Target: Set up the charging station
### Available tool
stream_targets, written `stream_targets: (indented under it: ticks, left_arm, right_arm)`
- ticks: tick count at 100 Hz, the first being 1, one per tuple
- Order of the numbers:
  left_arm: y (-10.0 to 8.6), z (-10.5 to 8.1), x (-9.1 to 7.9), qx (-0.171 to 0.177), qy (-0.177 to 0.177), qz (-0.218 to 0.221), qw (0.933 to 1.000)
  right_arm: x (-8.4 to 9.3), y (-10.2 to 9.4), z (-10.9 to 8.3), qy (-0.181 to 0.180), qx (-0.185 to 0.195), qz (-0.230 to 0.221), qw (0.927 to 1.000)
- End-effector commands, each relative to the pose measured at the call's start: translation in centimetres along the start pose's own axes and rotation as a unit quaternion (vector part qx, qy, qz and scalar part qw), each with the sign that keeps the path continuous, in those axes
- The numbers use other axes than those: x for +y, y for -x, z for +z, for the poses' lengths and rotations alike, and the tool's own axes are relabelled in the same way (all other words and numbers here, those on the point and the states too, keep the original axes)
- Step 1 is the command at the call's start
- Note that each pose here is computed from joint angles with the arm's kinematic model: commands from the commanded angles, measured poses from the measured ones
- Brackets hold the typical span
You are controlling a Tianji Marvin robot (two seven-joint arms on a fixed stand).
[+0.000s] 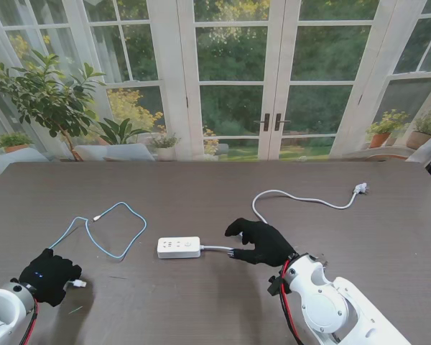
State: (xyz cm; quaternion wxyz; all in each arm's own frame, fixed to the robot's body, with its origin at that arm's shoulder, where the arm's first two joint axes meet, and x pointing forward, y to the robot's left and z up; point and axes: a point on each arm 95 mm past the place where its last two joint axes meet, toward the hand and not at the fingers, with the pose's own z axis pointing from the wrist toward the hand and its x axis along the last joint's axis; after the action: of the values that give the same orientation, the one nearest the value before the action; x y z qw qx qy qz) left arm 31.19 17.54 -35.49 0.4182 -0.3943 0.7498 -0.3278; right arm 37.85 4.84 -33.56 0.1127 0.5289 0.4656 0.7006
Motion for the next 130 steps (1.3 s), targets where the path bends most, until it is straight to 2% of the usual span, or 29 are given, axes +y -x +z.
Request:
stream_targets:
  ticks: [1, 27, 70, 101, 130]
  left_arm:
    - [-0.09, 0.01, 0.37, -0.003, 0.010, -0.010, 0.9999]
    - [0.07, -0.17, 0.51, -0.010, 0.019, -0.028, 0.9994]
    - [0.06, 0.06, 0.64, -0.002, 0.037, -0.053, 0.9979]
    - [0.06, 0.13, 0.60, -0.003, 0.040, -0.055, 0.9977]
    - [-0.05, 0.10, 0.98, -0.005, 0.046, -0.087, 0.9952]
  right_arm:
    - [-0.48, -0.22, -0.07, -0.009, 0.000, 0.004, 0.9999]
    - [-0.53, -0.23, -0.07, -0.014, 0.000, 0.005, 0.9999]
    - [-0.51, -0.21, -0.05, -0.017, -0.002, 0.006, 0.9998]
    - [-0.44, -0.11, -0.04, -0.018, -0.005, 0.007, 0.9998]
    - [-0.46, -0.12, -0.02, -0.020, -0.005, 0.006, 0.9998]
